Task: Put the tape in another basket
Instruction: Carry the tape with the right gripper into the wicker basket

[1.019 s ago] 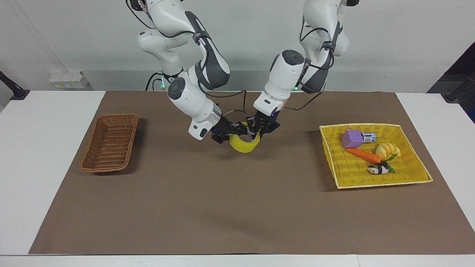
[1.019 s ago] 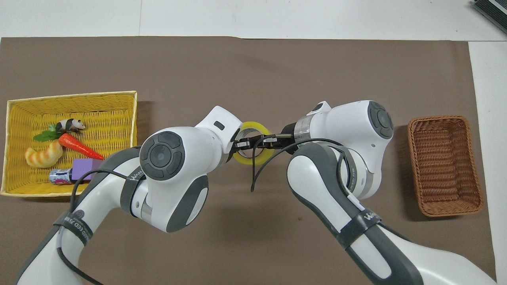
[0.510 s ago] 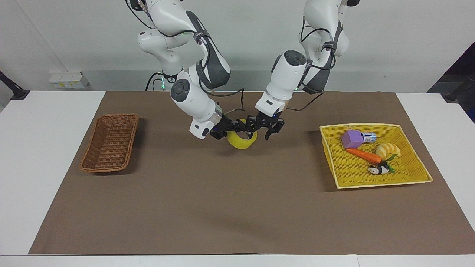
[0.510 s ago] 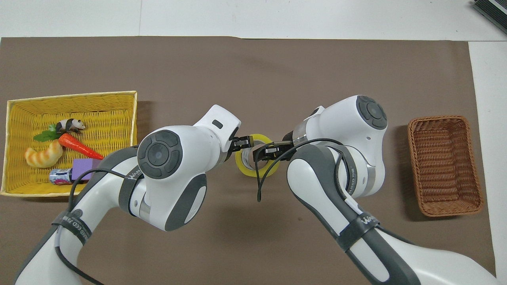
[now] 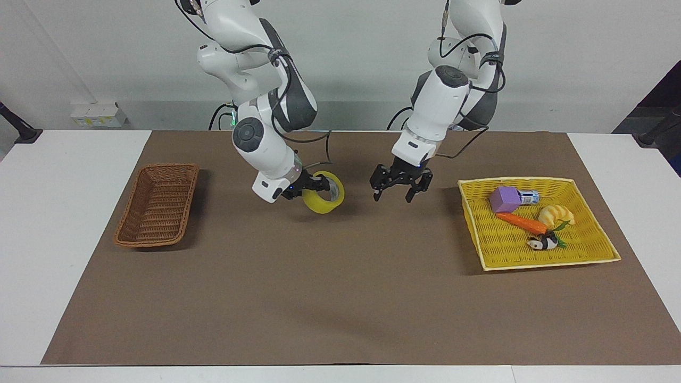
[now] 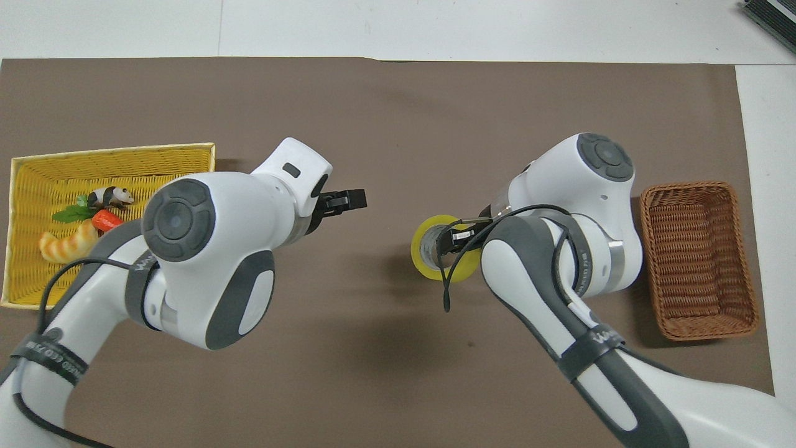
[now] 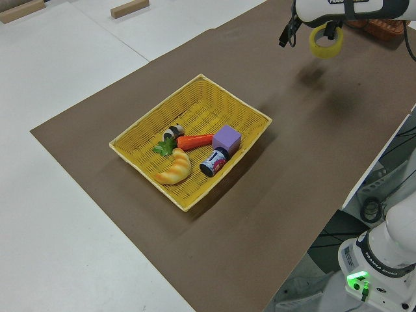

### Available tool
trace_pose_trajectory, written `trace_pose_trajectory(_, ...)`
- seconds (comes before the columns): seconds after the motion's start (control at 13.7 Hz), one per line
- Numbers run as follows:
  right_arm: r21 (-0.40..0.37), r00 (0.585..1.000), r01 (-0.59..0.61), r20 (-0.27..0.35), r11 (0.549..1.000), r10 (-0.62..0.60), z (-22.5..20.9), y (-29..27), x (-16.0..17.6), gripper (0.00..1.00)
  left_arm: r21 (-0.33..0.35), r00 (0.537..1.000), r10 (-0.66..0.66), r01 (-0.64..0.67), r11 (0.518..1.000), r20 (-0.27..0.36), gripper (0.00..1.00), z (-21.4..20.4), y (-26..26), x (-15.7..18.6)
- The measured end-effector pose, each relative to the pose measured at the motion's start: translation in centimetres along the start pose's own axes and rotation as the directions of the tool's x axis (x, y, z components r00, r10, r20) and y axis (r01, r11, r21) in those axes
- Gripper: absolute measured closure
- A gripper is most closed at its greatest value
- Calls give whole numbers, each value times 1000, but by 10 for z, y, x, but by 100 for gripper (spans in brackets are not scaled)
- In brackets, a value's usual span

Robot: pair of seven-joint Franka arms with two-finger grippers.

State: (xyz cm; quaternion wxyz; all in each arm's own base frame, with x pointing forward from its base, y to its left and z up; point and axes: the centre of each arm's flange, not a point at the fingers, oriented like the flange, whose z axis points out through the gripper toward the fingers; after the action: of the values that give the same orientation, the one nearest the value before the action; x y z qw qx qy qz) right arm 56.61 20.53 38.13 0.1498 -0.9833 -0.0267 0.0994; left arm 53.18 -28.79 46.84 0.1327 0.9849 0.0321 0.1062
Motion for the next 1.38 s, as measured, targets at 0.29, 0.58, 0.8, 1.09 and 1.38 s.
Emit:
trace_pose_trajectory(0.29,-86,998,-25,-66,996,20,-59,47,4,94,124,989,149,-145,982,-23,0,-51,-68,29)
trace_pose_trajectory(0.58,-183,994,-73,-91,980,57,-115,117,-5,94,170,964,265,-262,950,5,0,-116,-119,64)
trace_pose_trajectory(0.8,-239,996,-79,-66,968,65,-142,176,-18,94,184,941,333,-337,923,52,0,-174,-141,80)
trace_pose_trajectory(1.09,-376,992,-123,-33,919,119,-157,234,-31,95,191,941,325,-338,922,94,0,-222,-157,83)
trace_pose_trajectory(1.38,-477,989,-114,28,872,144,-152,302,-50,95,191,936,334,-351,917,114,0,-238,-162,82)
